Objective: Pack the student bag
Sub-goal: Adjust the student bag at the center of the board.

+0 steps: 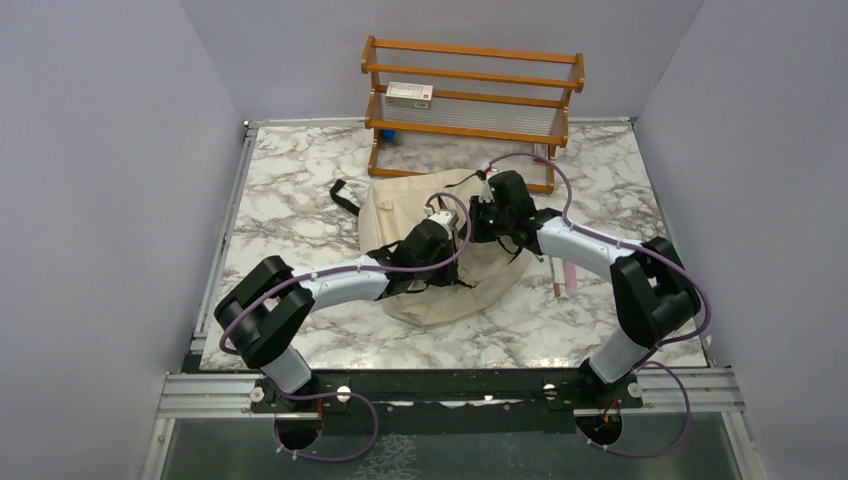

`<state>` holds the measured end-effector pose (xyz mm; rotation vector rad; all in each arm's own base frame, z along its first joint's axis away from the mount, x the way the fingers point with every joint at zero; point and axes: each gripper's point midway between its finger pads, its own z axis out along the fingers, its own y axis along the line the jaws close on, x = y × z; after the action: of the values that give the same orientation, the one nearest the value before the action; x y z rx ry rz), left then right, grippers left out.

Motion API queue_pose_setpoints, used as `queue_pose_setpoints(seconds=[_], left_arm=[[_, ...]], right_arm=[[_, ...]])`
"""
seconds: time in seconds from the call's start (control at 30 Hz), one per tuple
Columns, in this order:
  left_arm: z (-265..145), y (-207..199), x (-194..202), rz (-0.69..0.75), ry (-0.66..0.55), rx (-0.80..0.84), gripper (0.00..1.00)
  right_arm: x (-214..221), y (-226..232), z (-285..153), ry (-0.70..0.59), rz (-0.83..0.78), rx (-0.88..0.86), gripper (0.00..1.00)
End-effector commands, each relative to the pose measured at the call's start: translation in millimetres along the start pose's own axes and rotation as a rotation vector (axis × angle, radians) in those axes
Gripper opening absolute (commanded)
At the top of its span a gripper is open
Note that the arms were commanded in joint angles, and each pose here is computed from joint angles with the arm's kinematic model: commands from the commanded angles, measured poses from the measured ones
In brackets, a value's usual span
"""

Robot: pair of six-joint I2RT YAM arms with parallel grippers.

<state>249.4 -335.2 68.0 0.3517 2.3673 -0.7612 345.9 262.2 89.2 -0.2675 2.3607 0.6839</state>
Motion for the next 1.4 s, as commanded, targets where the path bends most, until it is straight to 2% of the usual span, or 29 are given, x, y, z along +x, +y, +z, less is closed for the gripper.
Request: queue_pose_setpoints(seconds=[0.0,0.43,1.13,1.37], left_arm=[[-11,-4,3,0.018,0.006,0.02,0.0],[-18,8,18,0.116,0.06,-0.001,0.0],[-30,10,61,0.137,0.184,0.076,0.0],[-30,9,69,0.142,0.199,0.094,0.0]], right_arm=[[5,-1,-1,0.009,0.011,-0.008,0.01],[3,-1,1,0.006,0.015,-0.003,0.0],[-36,-5,3,-0.06,0.013,0.012,0.01],[-38,-4,2,-0.059,0.004,-0.003,0.01]])
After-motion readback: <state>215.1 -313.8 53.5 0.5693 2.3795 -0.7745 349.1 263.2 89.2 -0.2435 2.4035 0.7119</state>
